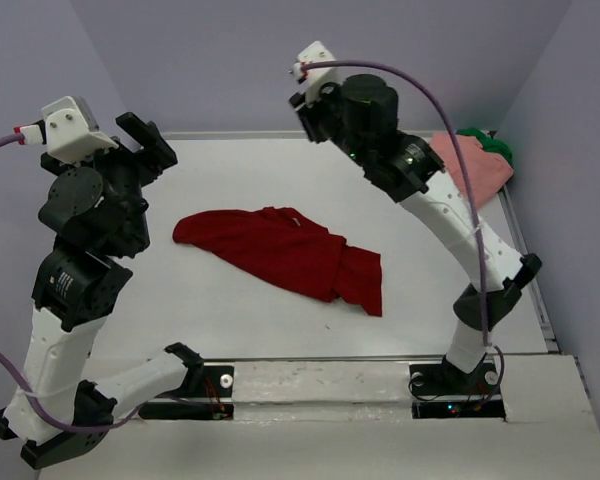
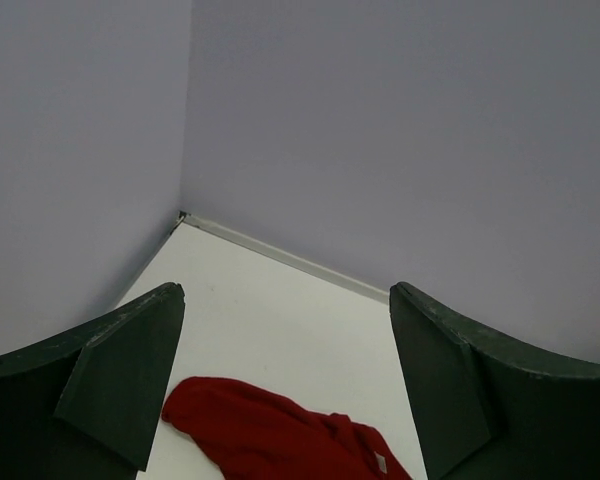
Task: Fold and stack the t-shirts
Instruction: Flatten the tshirt out
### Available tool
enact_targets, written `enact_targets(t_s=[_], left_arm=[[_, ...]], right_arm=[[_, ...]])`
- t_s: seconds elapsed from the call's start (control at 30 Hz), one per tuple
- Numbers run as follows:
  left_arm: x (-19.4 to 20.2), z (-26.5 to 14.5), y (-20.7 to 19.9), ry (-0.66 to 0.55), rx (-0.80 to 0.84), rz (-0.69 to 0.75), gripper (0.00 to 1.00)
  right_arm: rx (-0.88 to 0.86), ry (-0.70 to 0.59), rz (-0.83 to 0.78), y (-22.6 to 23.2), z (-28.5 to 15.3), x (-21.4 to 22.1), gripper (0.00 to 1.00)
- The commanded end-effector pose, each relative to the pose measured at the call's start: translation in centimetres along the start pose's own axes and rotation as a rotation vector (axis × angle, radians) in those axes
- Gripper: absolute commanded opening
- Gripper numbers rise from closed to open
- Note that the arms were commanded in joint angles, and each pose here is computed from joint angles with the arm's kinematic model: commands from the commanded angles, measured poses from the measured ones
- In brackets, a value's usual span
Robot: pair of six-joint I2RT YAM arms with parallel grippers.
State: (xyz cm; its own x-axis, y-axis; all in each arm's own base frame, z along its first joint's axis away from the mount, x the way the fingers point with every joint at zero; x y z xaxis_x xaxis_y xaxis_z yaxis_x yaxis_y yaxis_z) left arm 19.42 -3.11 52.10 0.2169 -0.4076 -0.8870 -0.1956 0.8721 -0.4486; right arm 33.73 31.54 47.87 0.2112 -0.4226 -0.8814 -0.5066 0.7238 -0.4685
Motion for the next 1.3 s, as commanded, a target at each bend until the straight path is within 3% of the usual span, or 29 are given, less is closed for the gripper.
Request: enact_targets(t_s=[0.0, 0.03, 0.07, 0.1, 0.17, 0.2, 0.27, 0.37, 0.43, 0.5, 0.6, 0.77, 0.93, 1.03, 1.27], left_arm=[[4.2, 1.7, -1.2, 0.110, -0.021, 0.090, 0.93], [5.0, 2.0, -1.3, 0.133, -0.029, 0.107, 0.93], [6.0, 2.3, -1.6, 0.165, -0.018, 0.123, 0.93], [7.8, 2.7, -2.0, 0.211, -0.015, 0.144, 0.93], [9.4, 3.0, -2.5, 0.260, 0.004, 0.145, 0.93], [10.7, 3.3, -2.9, 0.282, 0.010, 0.143, 0.93], [12.5, 3.8, -3.6, 0.324, 0.029, 0.150, 0.93], [15.3, 4.6, -4.5, 0.397, 0.012, 0.195, 0.88], [17.2, 4.3, -4.6, 0.451, -0.004, 0.233, 0.85], [19.5, 4.1, -4.4, 0.486, -0.020, 0.270, 0.83], [21.6, 3.5, -3.9, 0.504, -0.037, 0.272, 0.82], [22.6, 3.3, -3.4, 0.511, -0.040, 0.293, 0.83], [22.9, 3.2, -3.6, 0.513, -0.029, 0.301, 0.83], [22.4, 3.1, -3.5, 0.500, -0.032, 0.301, 0.83], [21.0, 2.5, -2.8, 0.478, -0.022, 0.286, 0.84]], right_arm=[[0.170, 0.148, 0.256, -6.4, -2.6, 7.2, 0.26], [0.166, 0.181, 0.286, -6.8, -2.8, 9.1, 0.27], [0.155, 0.219, 0.301, -5.9, -3.1, 10.5, 0.34], [0.143, 0.309, 0.322, -4.4, -3.6, 14.2, 0.52], [0.105, 0.384, 0.377, -2.4, -3.8, 17.4, 0.61], [0.058, 0.416, 0.451, -0.7, -3.9, 18.7, 0.71], [-0.021, 0.506, 0.581, 2.7, -4.9, 21.9, 0.70], [-0.193, 0.537, 0.722, 8.0, -7.3, 23.7, 0.51], [-0.075, 0.597, 0.693, 8.9, -8.7, 25.0, 0.47], [-0.059, 0.636, 0.692, 10.6, -10.5, 25.3, 0.49], [0.131, 0.742, 0.656, 10.7, -13.8, 27.8, 0.49], [0.243, 0.825, 0.669, 13.0, -17.9, 29.6, 0.49], [0.390, 0.937, 0.691, 16.4, -21.4, 33.0, 0.41], [0.370, 1.018, 0.658, 19.3, -21.9, 34.5, 0.40], [0.416, 1.014, 0.590, 20.7, -21.5, 34.3, 0.43]])
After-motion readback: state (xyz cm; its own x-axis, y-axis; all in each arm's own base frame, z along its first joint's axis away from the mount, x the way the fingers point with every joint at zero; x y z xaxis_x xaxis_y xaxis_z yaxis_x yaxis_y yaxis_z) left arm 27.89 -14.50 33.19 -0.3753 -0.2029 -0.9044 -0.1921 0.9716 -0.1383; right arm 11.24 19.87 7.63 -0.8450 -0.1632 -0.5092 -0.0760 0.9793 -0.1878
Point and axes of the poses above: each gripper's point midway between its finger pads, its own z axis out along the fingers, its own y axis along the line the jaws close on, x = y × z, the point moved 6 cm from there along -z, back along the fingers, and after that the axes turned 9 degrees about -z, right-handed, at the moved point
